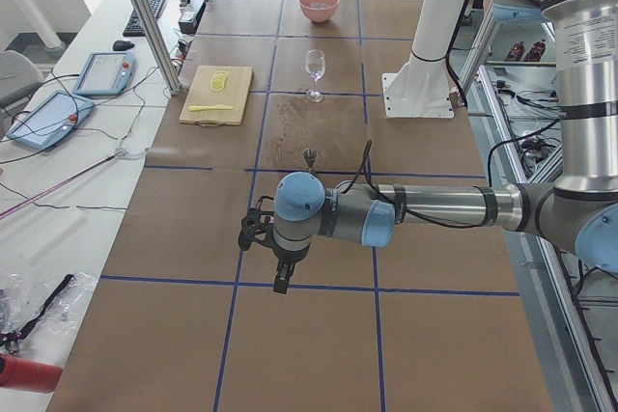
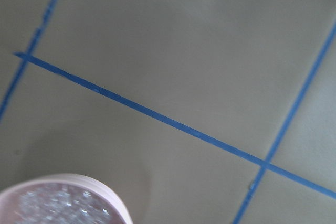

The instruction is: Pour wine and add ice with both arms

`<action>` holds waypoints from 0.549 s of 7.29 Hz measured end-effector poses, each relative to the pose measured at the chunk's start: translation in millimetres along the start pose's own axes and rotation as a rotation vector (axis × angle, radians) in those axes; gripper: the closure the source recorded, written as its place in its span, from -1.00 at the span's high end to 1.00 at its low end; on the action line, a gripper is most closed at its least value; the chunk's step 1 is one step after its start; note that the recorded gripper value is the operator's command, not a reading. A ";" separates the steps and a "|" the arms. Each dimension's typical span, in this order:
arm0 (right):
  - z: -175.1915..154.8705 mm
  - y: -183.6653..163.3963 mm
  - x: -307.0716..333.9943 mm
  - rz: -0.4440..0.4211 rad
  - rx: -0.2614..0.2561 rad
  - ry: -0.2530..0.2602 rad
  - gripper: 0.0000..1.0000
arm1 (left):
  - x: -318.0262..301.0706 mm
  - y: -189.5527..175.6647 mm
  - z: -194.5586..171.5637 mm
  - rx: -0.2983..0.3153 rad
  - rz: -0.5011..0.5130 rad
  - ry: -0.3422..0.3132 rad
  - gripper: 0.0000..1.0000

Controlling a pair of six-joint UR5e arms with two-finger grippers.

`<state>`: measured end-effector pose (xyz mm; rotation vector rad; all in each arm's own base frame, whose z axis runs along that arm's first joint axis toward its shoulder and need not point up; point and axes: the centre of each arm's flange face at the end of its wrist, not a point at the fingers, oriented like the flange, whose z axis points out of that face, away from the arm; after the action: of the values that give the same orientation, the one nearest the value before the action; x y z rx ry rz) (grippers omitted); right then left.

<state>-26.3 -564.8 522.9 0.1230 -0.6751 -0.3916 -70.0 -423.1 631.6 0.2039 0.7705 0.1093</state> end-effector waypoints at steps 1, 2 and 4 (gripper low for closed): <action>31.6 42.4 51.9 0.041 -0.005 0.027 1.00 | -0.2 0.1 0.2 0.000 -0.001 0.000 1.00; 56.9 76.7 88.6 0.069 0.005 0.046 1.00 | -0.6 0.2 0.6 -0.001 -0.002 0.000 1.00; 74.7 122.7 120.0 0.138 0.015 0.051 1.00 | -0.9 0.5 0.9 -0.002 -0.003 0.000 1.00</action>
<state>50.4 -497.7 680.0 0.0990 -0.6327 -0.2501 -70.0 -422.9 633.0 0.2010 0.7706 0.1068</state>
